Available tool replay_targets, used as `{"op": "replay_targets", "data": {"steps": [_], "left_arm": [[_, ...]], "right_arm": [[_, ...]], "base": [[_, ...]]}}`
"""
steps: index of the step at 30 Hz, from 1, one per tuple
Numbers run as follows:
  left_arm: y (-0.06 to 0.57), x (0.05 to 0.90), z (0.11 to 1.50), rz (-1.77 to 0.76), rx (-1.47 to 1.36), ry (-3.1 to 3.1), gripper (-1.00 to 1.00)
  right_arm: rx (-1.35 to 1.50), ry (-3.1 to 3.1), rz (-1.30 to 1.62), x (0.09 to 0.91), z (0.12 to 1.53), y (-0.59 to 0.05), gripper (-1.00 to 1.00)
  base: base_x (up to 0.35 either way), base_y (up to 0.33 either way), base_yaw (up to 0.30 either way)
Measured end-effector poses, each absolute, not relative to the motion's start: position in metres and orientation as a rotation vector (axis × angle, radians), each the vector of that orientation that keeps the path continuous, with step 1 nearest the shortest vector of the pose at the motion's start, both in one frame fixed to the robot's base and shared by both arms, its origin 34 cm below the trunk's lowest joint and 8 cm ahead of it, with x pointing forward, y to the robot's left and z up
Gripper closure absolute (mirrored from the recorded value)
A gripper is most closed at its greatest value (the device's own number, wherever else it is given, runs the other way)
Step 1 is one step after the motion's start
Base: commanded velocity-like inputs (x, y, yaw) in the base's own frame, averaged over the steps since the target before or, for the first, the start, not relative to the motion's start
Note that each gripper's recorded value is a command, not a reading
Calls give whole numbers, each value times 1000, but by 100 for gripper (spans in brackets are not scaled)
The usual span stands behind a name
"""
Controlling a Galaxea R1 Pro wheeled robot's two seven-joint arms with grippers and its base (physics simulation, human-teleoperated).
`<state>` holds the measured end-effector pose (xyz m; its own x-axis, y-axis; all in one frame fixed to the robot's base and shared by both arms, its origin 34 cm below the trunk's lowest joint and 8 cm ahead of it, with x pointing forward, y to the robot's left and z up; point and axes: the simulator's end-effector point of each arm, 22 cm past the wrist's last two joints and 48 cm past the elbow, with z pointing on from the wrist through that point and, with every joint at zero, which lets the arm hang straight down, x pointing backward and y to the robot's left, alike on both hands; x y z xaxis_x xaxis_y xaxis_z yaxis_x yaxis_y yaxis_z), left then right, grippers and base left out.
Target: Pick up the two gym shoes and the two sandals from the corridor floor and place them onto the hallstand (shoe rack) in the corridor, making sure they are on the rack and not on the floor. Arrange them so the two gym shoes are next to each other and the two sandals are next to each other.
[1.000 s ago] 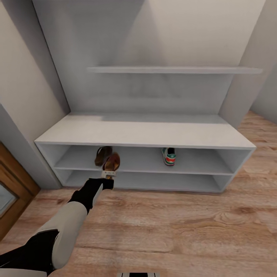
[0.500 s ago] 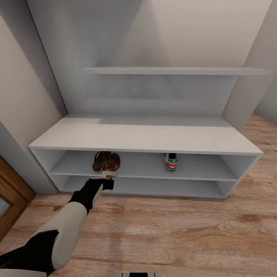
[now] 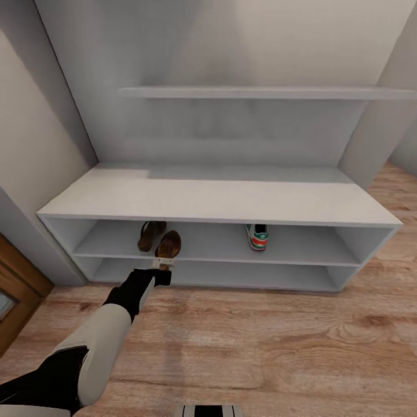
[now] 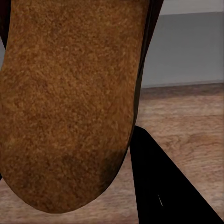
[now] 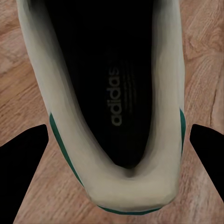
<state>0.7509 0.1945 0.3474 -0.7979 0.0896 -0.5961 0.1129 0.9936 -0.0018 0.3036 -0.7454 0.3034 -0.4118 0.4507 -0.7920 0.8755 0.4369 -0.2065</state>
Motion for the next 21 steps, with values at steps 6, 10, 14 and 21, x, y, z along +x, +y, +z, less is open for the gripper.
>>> {"op": "replay_targets", "data": {"steps": [6,10,14,21], "left_arm": [[195,751,347,-45,140,2500,100],[195,751,347,-43,140,2501,100],[196,751,347,-42,140,2501,100],[197,751,347,-40,140,2499,100]], "right_arm": [[1107,2033,-825,304,303,-745,100],[1108,2032,-825,304,303,-745,100],[1107,2033,-825,304,303,-745,100],[1107,2034,-824,304,302,-744,100]], "base": [[0,0,0],[60,0,0],[234,0,0],[48,0,0]]}}
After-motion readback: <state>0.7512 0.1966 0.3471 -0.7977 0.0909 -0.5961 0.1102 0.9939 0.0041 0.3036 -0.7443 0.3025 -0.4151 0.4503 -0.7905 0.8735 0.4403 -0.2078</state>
